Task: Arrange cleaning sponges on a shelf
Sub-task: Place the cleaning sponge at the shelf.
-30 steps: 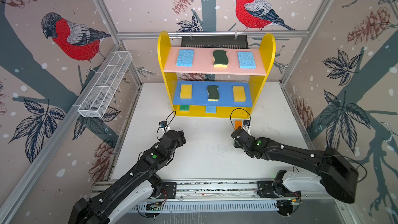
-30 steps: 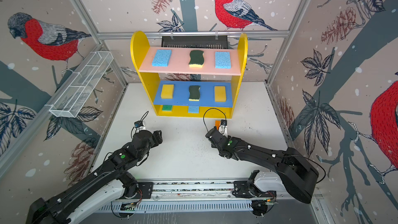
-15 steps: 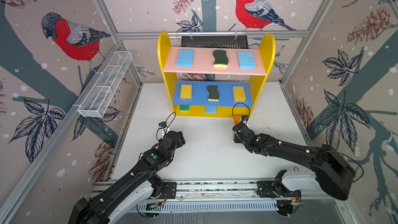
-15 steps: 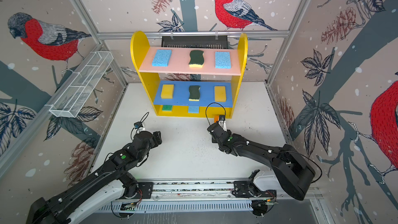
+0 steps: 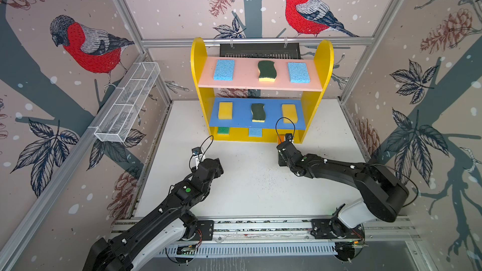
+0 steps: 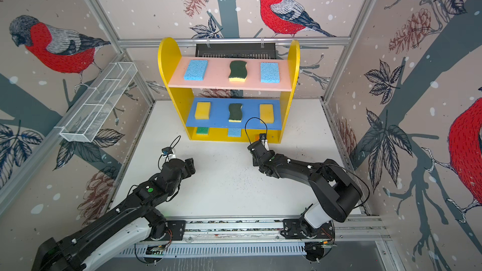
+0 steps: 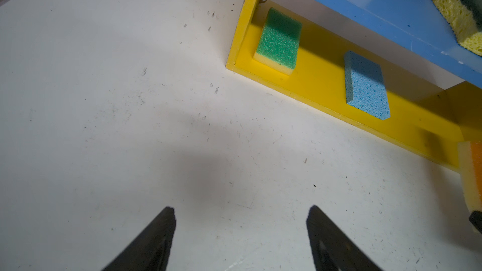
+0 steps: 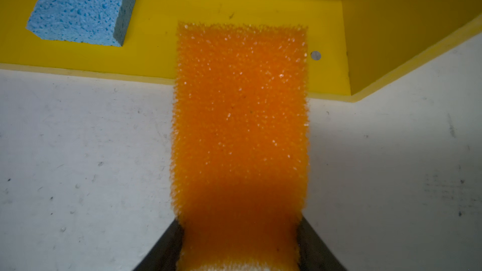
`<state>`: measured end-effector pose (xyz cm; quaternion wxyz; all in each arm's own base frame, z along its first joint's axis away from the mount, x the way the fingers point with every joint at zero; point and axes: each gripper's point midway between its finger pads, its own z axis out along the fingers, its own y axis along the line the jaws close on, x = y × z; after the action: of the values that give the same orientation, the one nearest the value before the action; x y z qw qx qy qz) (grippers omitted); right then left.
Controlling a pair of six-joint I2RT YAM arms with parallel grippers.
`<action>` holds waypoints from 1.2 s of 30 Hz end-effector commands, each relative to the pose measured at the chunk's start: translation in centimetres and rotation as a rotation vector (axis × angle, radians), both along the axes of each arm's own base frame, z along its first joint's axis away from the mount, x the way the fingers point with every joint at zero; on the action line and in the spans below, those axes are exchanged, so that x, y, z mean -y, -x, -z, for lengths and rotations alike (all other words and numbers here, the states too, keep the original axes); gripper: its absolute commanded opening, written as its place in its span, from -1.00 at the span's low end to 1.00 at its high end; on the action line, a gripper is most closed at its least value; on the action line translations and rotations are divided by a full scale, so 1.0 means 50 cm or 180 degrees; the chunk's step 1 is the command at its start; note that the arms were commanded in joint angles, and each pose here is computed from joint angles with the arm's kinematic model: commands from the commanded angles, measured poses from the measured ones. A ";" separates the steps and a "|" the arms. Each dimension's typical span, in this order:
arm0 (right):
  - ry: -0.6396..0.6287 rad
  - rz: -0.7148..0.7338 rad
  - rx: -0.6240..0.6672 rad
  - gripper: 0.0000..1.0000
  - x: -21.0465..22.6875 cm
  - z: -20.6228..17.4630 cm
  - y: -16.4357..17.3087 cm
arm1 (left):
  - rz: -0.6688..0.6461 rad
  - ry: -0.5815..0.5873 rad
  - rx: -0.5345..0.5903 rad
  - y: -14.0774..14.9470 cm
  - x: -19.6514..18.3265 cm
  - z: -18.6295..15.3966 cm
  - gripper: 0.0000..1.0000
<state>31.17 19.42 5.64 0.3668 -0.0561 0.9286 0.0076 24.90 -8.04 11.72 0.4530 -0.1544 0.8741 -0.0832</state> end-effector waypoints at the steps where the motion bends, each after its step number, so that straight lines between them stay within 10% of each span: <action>1: 0.0005 0.0014 0.0107 0.14 0.000 -0.010 -0.025 | -0.0028 -0.0043 0.0153 -0.015 -0.001 -0.019 0.60; 36: 0.0030 0.0202 0.0137 0.19 0.027 0.004 -0.136 | -0.0057 -0.0137 0.0159 -0.029 0.001 -0.002 0.60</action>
<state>36.97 18.03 4.64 0.3682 -0.0388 0.9289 -0.0113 26.07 -8.08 11.43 0.4692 -0.1453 0.8690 -0.0608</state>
